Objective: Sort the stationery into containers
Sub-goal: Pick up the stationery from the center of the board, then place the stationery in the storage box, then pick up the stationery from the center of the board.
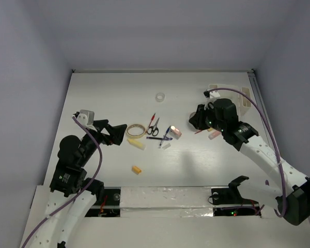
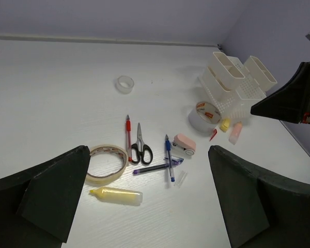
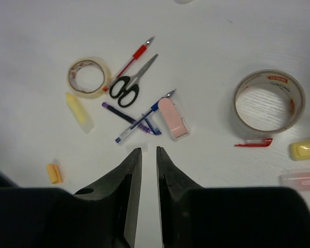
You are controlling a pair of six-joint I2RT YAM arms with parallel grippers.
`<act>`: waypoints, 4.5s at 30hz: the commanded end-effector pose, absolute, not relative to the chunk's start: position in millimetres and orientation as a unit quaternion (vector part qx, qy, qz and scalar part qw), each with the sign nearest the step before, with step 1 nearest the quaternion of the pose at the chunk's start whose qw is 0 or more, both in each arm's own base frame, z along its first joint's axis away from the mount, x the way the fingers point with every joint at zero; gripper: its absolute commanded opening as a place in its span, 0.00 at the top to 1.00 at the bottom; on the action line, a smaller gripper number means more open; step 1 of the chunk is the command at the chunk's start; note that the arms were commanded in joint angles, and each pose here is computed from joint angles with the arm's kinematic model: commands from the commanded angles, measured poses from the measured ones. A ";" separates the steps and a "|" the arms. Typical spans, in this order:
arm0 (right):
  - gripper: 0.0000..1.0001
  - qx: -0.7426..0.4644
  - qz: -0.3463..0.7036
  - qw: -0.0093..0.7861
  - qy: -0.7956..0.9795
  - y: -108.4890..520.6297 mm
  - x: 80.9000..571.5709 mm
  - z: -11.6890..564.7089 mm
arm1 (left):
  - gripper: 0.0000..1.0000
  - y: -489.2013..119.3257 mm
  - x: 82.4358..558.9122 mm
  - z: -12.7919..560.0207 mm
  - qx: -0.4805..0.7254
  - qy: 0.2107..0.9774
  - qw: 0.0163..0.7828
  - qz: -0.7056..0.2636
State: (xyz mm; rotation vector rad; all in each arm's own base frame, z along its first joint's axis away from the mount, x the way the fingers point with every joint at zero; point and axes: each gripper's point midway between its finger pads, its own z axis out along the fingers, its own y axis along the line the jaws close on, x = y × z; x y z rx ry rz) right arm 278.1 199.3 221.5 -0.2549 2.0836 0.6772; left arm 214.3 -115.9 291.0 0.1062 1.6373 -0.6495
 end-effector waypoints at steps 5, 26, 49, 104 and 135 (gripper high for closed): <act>0.74 -0.092 0.185 0.472 0.857 187.8 306.3 221.8 | 0.01 -119.7 214.9 303.1 0.059 0.701 0.648 -0.292; 0.54 -0.109 0.002 0.378 0.920 189.4 381.4 119.1 | 0.39 -107.5 247.5 253.9 -0.010 0.772 0.590 -0.238; 0.80 -0.095 -0.048 0.349 0.931 175.5 402.2 74.4 | 0.41 -105.5 254.9 238.6 -0.023 0.791 0.569 -0.223; 0.48 0.118 0.023 0.548 0.828 29.3 444.7 245.9 | 0.42 -110.0 248.1 251.1 -0.007 0.774 0.584 -0.245; 0.52 -0.028 0.070 0.443 0.893 287.0 555.0 90.1 | 0.42 -106.7 245.6 259.0 -0.007 0.764 0.596 -0.248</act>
